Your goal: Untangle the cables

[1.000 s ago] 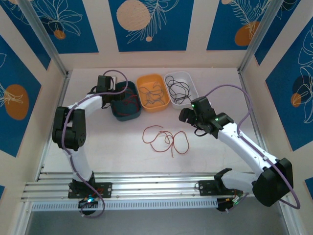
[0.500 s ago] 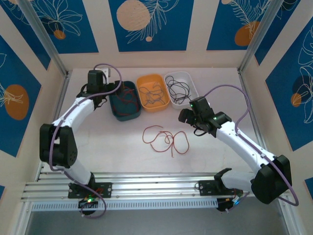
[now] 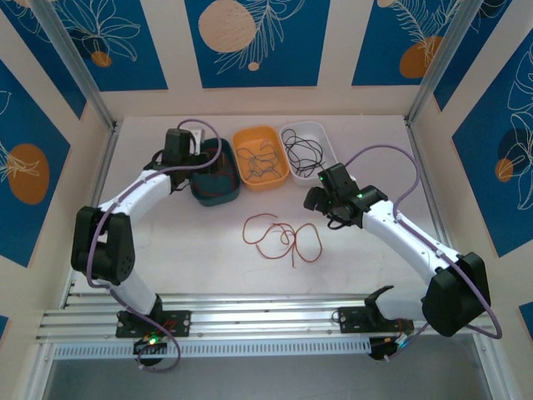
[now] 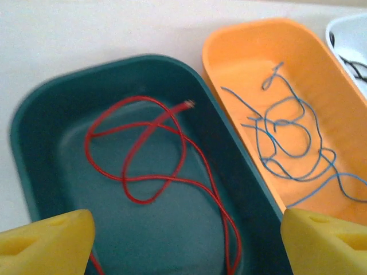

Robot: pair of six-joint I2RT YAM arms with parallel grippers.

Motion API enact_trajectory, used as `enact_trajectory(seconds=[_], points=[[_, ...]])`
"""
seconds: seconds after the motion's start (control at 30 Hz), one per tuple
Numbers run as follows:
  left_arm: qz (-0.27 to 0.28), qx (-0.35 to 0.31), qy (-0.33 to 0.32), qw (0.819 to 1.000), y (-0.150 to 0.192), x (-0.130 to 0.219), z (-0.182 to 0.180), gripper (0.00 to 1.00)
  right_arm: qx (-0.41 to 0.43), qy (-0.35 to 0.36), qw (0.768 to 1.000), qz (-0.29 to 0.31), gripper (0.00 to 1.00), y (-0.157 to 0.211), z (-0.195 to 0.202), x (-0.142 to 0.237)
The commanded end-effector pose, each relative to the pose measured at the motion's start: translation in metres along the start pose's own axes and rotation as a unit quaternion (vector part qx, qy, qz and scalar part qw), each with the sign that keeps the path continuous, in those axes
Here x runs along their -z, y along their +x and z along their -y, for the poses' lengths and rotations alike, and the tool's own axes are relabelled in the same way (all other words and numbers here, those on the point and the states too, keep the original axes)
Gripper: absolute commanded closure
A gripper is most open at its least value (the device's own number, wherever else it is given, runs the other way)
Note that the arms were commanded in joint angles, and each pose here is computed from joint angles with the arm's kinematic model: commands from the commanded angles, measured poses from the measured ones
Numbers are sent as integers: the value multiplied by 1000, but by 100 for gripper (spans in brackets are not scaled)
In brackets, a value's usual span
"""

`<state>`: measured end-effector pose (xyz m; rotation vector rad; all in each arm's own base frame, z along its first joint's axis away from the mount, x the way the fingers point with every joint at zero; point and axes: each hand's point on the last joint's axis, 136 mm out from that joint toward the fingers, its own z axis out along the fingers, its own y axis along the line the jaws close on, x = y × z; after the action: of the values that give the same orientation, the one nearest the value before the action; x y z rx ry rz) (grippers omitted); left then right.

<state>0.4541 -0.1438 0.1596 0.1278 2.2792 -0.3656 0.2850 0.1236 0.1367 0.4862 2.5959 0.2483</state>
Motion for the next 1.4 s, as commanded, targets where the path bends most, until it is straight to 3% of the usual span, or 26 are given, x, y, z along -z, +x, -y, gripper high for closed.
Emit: enact_trajectory(seconds=[0.0,0.23,0.33,0.8,1.13,1.37], points=[[-16,-19,8,1000,18,-5,23,14,-16,33,999,-21,14,5,11,-2],[-8,-53,14,998,35,12,72,0,-9,69,994,-81,19,32,24,-18],[4,-44,22,999,40,23,85,0,-6,78,992,-104,22,44,27,-24],[72,-2,27,997,52,71,86,0,-3,100,974,-204,36,122,39,-40],[78,-3,20,997,54,72,82,0,-18,116,968,-221,44,152,39,-58],[76,-2,18,997,57,72,80,0,-20,147,970,-192,64,143,49,-60]])
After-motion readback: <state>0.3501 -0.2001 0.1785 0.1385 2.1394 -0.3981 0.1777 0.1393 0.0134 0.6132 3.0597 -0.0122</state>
